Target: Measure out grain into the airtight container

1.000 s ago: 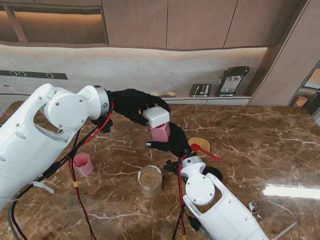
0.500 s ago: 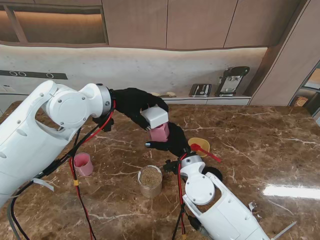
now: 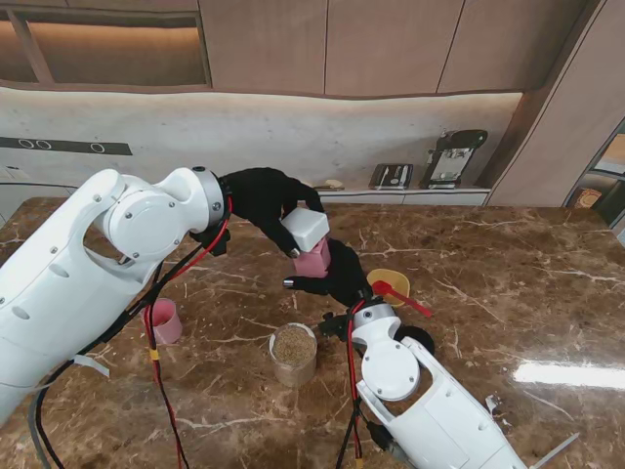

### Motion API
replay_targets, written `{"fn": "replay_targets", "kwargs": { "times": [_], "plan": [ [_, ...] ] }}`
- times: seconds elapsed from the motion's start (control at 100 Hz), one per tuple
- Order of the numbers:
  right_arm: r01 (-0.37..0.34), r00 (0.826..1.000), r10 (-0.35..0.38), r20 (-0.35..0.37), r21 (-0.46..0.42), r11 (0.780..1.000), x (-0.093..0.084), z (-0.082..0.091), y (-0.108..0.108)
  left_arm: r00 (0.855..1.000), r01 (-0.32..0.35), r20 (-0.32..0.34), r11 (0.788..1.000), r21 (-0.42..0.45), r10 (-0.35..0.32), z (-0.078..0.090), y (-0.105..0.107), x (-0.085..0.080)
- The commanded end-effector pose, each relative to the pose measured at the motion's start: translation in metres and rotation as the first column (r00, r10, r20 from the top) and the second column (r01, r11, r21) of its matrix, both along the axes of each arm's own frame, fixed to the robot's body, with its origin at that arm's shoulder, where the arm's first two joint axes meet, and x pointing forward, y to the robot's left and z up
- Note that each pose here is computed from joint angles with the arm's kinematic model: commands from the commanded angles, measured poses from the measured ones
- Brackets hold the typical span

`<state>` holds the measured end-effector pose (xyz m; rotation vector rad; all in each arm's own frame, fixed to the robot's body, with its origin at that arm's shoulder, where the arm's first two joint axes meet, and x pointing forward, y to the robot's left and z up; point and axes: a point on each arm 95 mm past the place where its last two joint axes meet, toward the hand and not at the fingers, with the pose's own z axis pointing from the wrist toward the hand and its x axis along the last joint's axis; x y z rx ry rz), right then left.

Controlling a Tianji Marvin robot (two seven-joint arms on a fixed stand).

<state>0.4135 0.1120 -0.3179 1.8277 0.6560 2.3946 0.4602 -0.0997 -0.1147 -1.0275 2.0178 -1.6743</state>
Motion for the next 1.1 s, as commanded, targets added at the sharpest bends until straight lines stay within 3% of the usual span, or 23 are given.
{"fn": "replay_targets", "kwargs": {
  "times": [0.0,0.3,1.09],
  "plan": [
    [-0.008,1.000,0.008,0.001,0.012,1.000,0.001,0.004,0.002,0.999,-0.003,-0.037,1.000,0.008,0.003,-0.012,-0.001,0.000],
    [-0.004,1.000,0.004,0.000,0.004,1.000,0.000,0.002,0.001,1.000,-0.026,0.003,0.999,-0.036,0.026,-0.015,-0.005,0.002],
    [0.003,1.000,-0.003,-0.014,-0.006,1.000,-0.001,-0.002,-0.001,0.992,-0.111,0.039,0.984,-0.138,0.117,0.002,0.006,0.000]
  ]
}}
